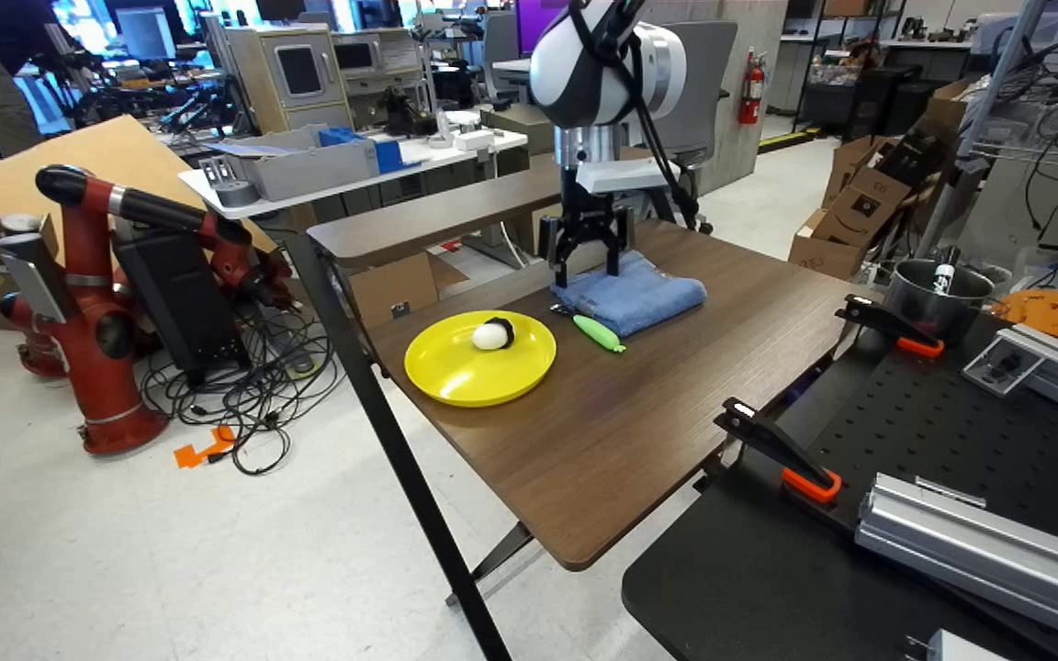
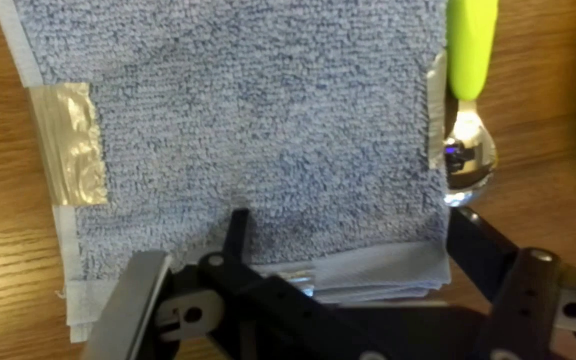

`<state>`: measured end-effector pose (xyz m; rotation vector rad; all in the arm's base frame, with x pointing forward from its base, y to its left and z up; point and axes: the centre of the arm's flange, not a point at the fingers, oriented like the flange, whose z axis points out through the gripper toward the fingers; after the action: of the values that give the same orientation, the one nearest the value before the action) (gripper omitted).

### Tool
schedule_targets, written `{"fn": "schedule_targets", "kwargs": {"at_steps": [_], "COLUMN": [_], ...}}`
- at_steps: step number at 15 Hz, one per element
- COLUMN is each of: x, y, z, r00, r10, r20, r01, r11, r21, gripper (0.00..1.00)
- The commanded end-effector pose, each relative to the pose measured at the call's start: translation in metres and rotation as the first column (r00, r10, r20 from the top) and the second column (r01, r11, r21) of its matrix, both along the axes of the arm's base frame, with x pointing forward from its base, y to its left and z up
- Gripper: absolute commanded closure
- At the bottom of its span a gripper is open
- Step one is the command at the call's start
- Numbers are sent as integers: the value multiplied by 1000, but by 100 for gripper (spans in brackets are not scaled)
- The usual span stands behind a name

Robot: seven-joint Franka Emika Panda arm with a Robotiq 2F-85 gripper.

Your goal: Slide the blue towel to the left

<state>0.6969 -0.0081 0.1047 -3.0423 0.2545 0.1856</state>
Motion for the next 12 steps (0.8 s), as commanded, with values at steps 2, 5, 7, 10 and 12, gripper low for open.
{"fn": "schedule_targets", "kwargs": {"at_steps": [2, 5, 7, 10, 12], "x": [24, 24, 18, 6, -3], "y": [11, 16, 18, 16, 14], "z": [1, 3, 7, 23, 37], "r00": [998, 998, 999, 999, 1000], "r10": [-53, -53, -42, -31, -19], "r20": [-18, -16, -22, -10, -2], "r01": [53, 54, 43, 32, 19], "r11": [998, 998, 998, 998, 999], "r21": [35, 41, 44, 49, 51], "gripper": [0, 0, 0, 0, 0]}}
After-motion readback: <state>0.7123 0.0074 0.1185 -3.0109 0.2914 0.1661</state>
